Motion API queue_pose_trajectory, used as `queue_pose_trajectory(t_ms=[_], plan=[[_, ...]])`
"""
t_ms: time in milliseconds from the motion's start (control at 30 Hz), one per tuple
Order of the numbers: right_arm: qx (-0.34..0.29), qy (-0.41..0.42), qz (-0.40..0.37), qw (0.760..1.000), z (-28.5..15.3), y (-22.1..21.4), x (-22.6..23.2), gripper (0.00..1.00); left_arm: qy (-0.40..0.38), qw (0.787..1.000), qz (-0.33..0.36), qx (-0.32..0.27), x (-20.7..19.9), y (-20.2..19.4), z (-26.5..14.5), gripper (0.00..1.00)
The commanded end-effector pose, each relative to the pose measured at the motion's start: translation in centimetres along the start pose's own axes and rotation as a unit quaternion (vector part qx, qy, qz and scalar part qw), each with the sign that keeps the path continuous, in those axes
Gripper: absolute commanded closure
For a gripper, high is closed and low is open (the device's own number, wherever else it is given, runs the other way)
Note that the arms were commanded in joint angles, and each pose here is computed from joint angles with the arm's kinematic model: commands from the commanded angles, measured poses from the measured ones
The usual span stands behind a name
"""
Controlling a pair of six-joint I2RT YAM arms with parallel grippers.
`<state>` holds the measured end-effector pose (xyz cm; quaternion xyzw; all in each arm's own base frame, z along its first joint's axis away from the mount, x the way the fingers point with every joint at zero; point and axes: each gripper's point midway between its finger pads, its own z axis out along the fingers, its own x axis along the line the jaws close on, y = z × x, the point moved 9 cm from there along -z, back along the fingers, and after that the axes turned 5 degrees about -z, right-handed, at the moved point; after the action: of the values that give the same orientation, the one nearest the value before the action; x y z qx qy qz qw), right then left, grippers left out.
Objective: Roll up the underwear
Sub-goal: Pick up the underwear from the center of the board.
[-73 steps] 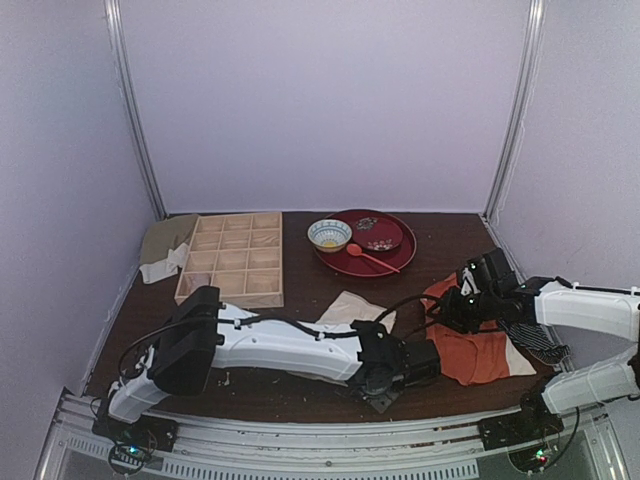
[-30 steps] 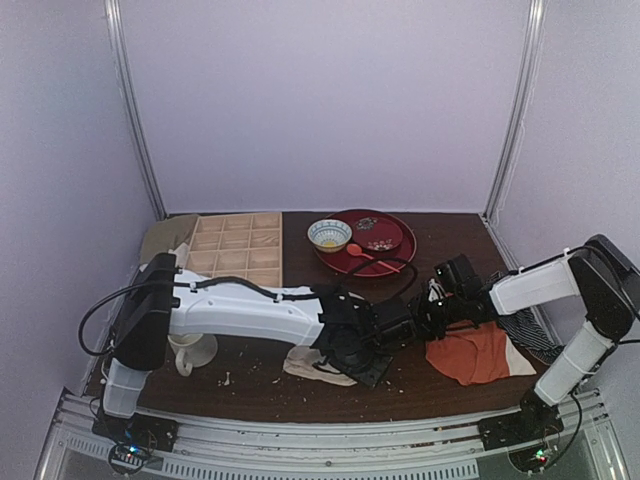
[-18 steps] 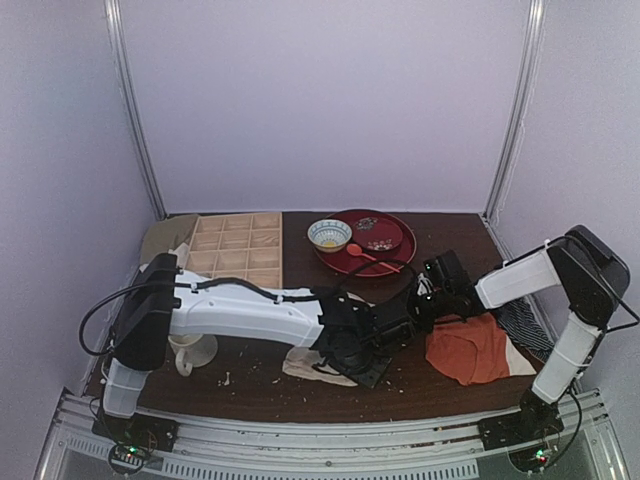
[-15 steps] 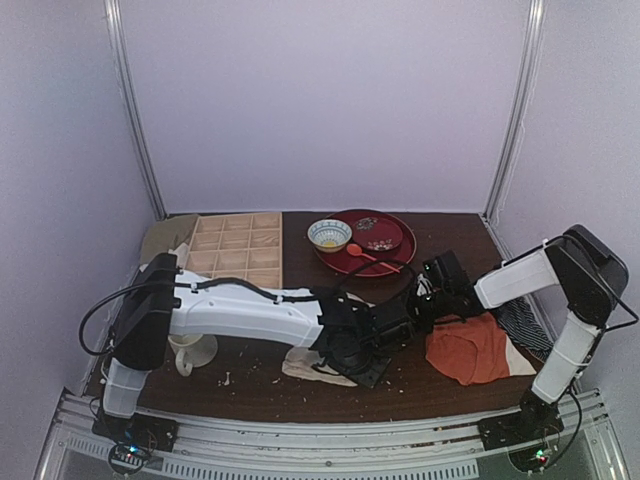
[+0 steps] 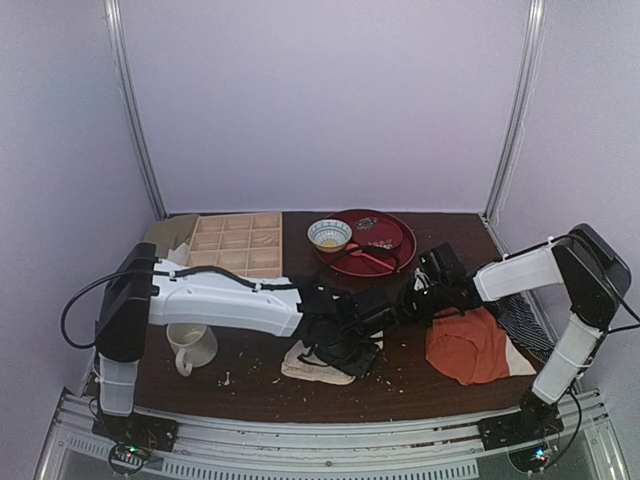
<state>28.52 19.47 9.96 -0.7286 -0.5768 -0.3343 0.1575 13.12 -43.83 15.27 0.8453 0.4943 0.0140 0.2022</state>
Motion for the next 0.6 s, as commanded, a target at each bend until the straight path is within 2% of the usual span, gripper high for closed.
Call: queue_pose_trajectory(t_ms=[0,567], plan=[[-0.012,-0.012,-0.037,0.999,-1.5,0.6,2.3,1.00,-0.033,0.999,-0.027,-0.024,0.6,0.9,-1.6,1.00],[-0.002,-0.038,-0.092,0.995,-0.7,1.4,7.5,1.00,-0.048,0.993,-0.089,-0.056,4.1,0.1,-3.3,1.00]])
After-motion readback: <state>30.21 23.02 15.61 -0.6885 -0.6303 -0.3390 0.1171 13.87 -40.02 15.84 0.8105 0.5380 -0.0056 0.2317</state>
